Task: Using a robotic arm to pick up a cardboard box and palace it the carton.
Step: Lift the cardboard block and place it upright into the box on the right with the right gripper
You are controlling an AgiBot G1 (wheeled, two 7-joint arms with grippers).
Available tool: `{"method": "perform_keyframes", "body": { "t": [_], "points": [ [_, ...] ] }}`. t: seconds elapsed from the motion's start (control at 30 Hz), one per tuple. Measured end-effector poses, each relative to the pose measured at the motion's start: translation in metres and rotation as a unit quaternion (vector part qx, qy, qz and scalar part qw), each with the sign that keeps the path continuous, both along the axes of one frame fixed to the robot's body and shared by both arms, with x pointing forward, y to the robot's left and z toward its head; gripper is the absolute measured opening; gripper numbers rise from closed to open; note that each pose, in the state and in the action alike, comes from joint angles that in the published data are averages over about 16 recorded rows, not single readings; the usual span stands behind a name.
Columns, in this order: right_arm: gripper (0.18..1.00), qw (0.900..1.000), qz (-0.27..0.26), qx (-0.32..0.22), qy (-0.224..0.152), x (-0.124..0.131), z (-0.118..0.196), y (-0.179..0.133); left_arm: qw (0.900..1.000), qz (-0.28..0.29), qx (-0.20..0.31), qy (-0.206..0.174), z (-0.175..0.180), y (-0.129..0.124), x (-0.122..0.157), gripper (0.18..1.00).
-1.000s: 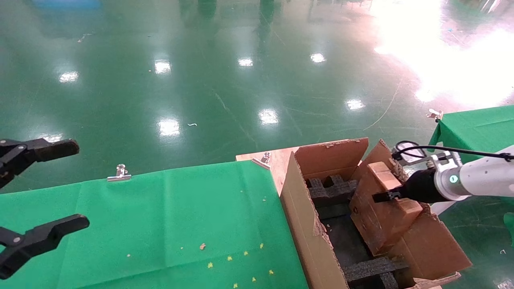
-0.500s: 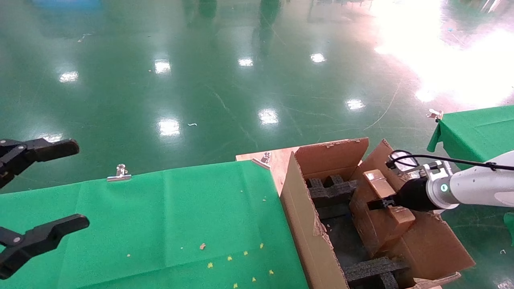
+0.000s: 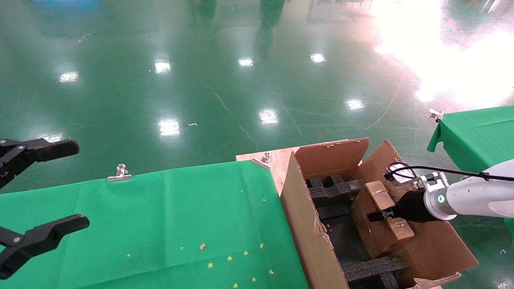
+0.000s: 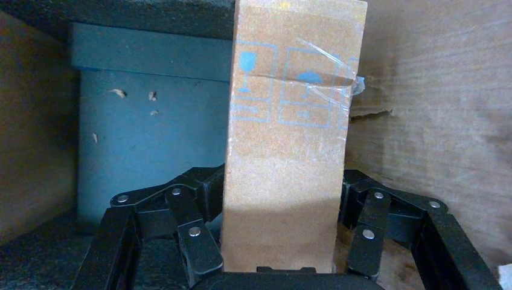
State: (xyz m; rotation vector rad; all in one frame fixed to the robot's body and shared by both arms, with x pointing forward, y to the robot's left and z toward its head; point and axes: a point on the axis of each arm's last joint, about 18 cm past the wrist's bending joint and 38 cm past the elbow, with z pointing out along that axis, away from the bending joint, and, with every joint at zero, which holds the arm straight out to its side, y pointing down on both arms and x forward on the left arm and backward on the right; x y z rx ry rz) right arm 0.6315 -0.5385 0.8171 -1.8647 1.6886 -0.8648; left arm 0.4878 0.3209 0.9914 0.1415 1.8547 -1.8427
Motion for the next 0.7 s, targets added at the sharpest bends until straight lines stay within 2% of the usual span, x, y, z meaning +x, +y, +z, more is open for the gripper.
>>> {"method": "perform_keyframes", "body": {
  "t": [0.7],
  "points": [
    [0.298,1.0,0.001,-0.004,0.012,0.005,-0.015,0.001,1.0,0.0,0.0,0.0,0.0,0.0,0.0,1.0]
  ]
}}
